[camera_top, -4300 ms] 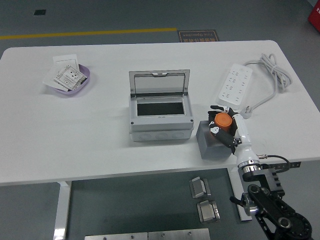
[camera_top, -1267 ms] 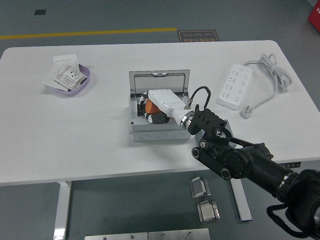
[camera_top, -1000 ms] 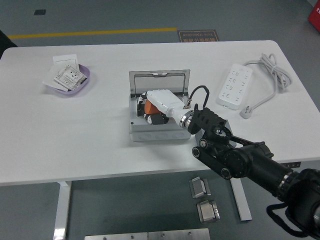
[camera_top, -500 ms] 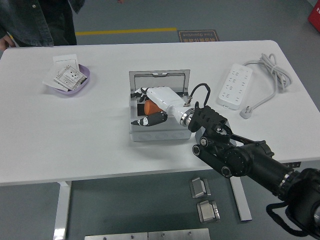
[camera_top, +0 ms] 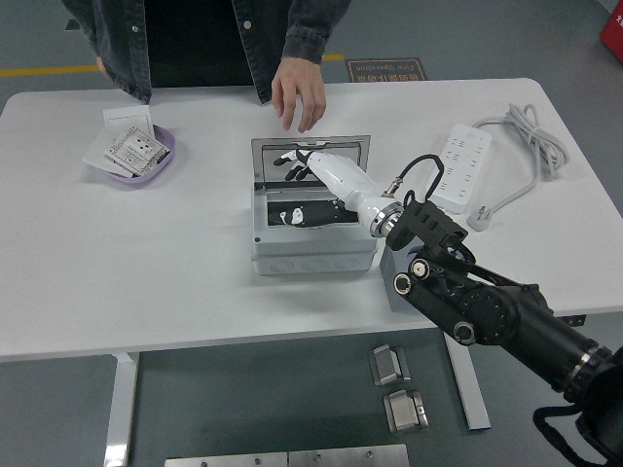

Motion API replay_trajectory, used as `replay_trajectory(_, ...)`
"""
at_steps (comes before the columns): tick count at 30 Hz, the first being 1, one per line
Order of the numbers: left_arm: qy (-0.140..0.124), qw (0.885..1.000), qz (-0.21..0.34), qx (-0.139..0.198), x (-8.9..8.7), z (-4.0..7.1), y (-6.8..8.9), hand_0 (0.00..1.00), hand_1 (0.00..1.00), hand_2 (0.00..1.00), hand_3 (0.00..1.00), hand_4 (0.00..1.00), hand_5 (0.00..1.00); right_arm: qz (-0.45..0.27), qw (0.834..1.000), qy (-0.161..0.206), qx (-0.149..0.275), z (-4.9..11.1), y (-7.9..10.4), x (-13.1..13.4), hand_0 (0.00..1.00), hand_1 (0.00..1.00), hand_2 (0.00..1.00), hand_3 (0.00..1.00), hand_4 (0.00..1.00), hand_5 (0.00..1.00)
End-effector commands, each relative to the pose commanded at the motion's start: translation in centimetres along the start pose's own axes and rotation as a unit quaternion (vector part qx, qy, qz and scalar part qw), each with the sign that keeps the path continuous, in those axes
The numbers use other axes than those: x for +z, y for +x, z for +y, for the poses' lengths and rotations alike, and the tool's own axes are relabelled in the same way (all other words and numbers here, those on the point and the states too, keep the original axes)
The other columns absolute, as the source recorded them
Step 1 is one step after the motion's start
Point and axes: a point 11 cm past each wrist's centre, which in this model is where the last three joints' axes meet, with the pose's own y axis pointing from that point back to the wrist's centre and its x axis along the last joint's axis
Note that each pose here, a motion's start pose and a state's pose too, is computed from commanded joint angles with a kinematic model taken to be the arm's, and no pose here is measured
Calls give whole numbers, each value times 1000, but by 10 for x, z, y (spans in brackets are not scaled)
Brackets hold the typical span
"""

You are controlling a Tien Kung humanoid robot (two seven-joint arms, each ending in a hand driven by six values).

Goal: Pick up the cylinder from the cube,place it in the box,flap close box

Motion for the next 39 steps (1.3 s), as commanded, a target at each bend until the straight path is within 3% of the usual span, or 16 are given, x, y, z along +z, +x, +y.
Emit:
replay_trajectory(4, 2, 1000, 1, 0, -2, 0, 0, 621, 611, 556, 592, 674, 268, -22, 1000, 9, 9, 7, 14, -6, 698, 615, 626, 796, 992, 460)
replay_trajectory(10, 3, 1000, 2, 1, -2, 0, 1, 621, 611, 557, 592, 673, 266, -25, 998, 48, 22, 4, 38, -35, 695, 614, 637, 799, 989, 467)
replay_trajectory(15, 1, 1000, 2, 1, -1, 0, 1, 621, 611, 557, 592, 672, 265, -13, 998, 61, 31, -7, 55, -47, 695, 619, 641, 798, 987, 472)
replay_trajectory(23, 2, 1000, 2, 5, 0, 0, 5, 621, 611, 556, 592, 671, 264, 11, 998, 42, 38, -34, 73, -42, 696, 618, 644, 797, 978, 465)
replay_trajectory(31, 0, 1000, 0, 7, 3, 1, 8, 621, 611, 557, 593, 671, 263, 24, 999, 9, 30, -54, 68, -29, 697, 616, 646, 794, 972, 473)
replay_trajectory(39, -1, 1000, -3, 5, 4, 1, 6, 621, 611, 557, 592, 671, 264, 23, 999, -42, 10, -49, 46, 9, 698, 614, 647, 793, 969, 474)
